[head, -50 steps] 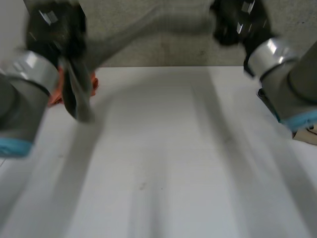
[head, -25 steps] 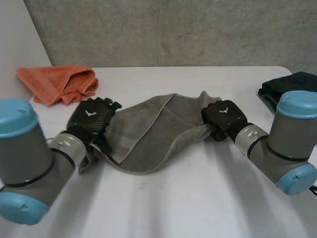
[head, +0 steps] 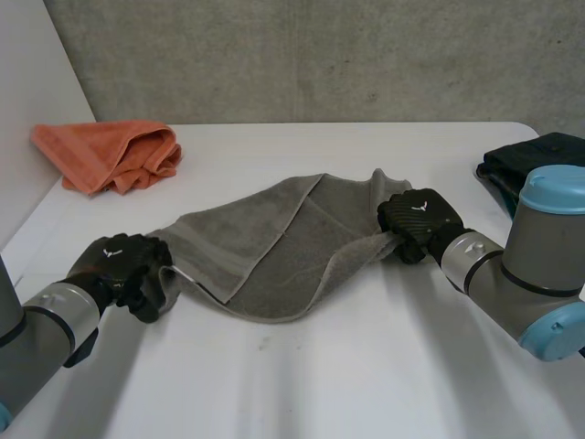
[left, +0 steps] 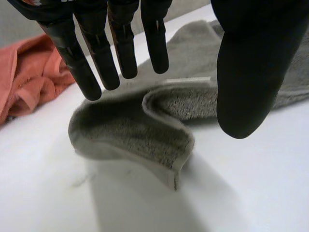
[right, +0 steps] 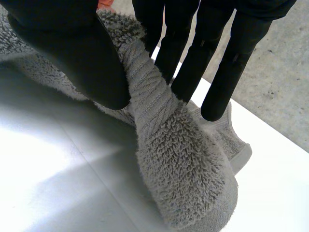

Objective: Fold the laundry.

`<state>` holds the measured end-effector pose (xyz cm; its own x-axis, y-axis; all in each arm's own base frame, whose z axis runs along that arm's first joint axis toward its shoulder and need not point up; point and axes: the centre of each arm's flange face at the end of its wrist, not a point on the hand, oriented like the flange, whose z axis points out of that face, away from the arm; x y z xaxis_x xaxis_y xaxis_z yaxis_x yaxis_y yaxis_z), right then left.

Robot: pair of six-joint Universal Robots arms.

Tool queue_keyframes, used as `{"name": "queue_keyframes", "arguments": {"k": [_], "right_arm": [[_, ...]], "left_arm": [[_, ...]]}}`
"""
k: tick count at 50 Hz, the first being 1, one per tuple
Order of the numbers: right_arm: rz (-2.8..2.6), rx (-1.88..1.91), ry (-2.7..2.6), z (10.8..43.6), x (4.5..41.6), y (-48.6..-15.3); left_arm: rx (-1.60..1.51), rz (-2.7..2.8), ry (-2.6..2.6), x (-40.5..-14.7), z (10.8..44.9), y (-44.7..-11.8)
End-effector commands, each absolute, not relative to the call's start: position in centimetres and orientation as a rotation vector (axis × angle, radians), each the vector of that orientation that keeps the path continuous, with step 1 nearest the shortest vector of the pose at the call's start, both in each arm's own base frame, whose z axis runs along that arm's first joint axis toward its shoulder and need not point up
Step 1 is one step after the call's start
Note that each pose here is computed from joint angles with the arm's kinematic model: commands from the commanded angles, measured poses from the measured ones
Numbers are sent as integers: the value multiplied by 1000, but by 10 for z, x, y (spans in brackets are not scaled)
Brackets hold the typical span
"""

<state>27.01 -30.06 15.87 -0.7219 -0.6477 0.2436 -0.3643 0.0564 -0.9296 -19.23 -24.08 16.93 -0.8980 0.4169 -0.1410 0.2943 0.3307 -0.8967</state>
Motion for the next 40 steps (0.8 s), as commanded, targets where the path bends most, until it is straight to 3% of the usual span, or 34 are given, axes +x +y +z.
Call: {"name": "queue_keyframes", "arguments": {"k": [1, 22, 34, 40], "right_arm": [[-1725, -1033, 2094, 158, 269, -301], [-1719, -1035, 2099, 156, 268, -300], [-1727, -1032, 2096, 158, 267, -300], [-1765, -1019, 2086, 168, 263, -304]], "left_arm": [[-632, 1558, -2525, -188, 154, -256], [-714, 1562, -2529, -209, 130, -274], [-801, 1745, -2513, -213, 123, -304], [-783, 1849, -2511, -208, 137, -310]]}}
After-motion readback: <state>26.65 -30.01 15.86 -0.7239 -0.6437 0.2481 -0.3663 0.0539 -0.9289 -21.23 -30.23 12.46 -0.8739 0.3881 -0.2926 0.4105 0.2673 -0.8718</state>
